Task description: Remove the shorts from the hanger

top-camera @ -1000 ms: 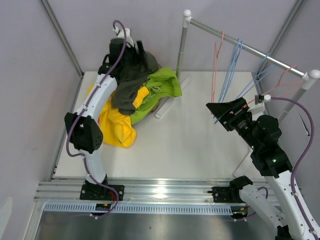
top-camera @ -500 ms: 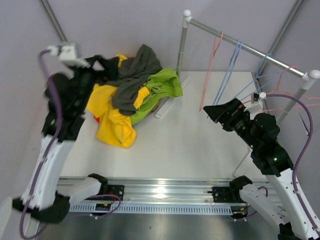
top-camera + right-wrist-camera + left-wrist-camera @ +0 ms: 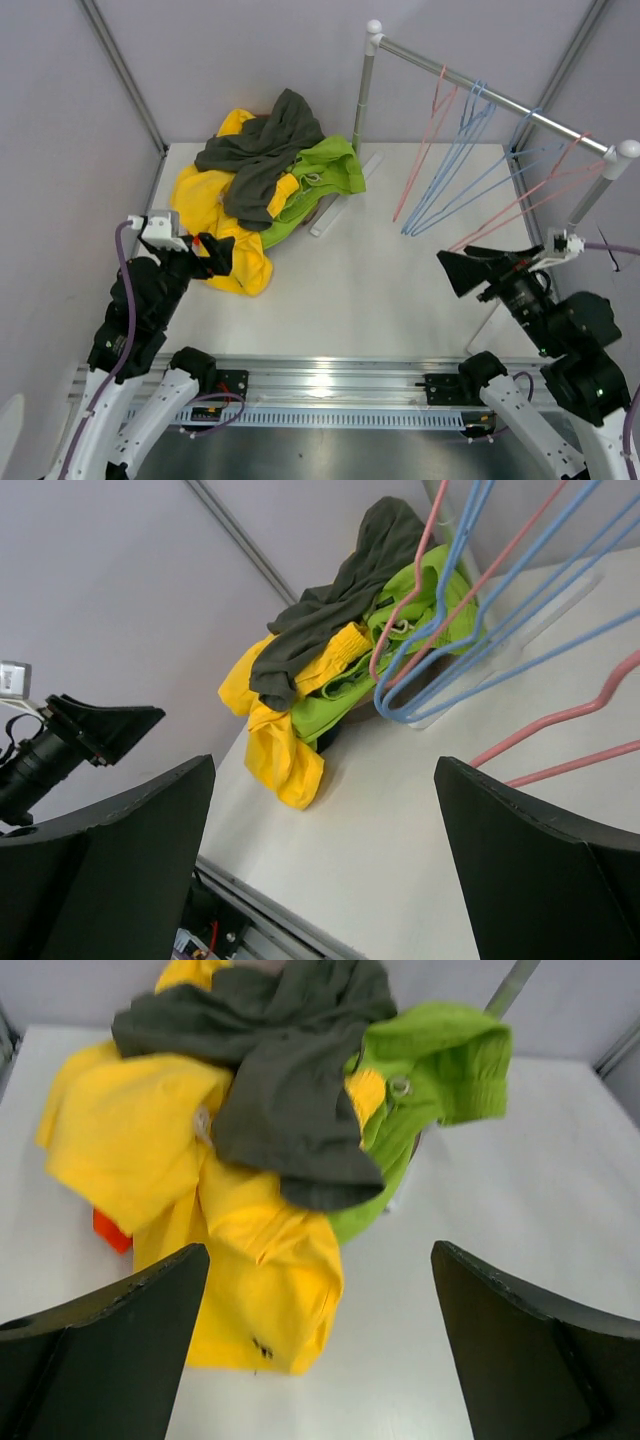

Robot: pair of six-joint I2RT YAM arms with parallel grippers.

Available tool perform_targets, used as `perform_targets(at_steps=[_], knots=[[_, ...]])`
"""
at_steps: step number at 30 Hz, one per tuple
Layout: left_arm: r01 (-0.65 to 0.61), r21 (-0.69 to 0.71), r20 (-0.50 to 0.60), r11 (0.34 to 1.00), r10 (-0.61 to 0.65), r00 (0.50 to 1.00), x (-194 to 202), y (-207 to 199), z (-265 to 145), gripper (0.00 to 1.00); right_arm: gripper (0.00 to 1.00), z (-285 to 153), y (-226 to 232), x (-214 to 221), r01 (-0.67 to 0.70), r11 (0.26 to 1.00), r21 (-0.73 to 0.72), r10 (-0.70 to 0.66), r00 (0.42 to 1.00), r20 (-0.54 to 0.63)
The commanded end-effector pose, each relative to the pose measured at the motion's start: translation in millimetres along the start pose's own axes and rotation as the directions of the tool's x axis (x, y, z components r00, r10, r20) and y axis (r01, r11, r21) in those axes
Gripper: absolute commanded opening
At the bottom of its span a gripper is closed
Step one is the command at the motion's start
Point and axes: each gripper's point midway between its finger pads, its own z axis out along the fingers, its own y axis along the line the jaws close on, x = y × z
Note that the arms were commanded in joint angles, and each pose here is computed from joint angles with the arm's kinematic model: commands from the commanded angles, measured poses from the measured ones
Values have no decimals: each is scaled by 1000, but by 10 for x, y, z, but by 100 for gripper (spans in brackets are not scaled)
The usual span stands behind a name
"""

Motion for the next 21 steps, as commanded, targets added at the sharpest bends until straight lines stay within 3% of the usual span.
perform_targets(at_steps=[1, 7, 13, 21], knots=[[23, -17, -2, 1000, -23, 1000, 162, 80, -152, 99, 99, -273, -123, 6, 61, 998, 17, -62, 995, 74], [29, -22, -18, 999, -30, 999, 331, 123, -196, 99, 99, -642, -398, 52, 74, 992, 99, -91, 980, 177], [19, -32, -24, 999, -19, 1000, 356, 145, -175, 99, 99, -792, -512, 68, 112, 981, 161, -139, 977, 162], [5, -34, -90, 999, -8, 996, 476, 131, -71, 99, 99, -631, -716, 47, 114, 959, 259, -161, 972, 169]])
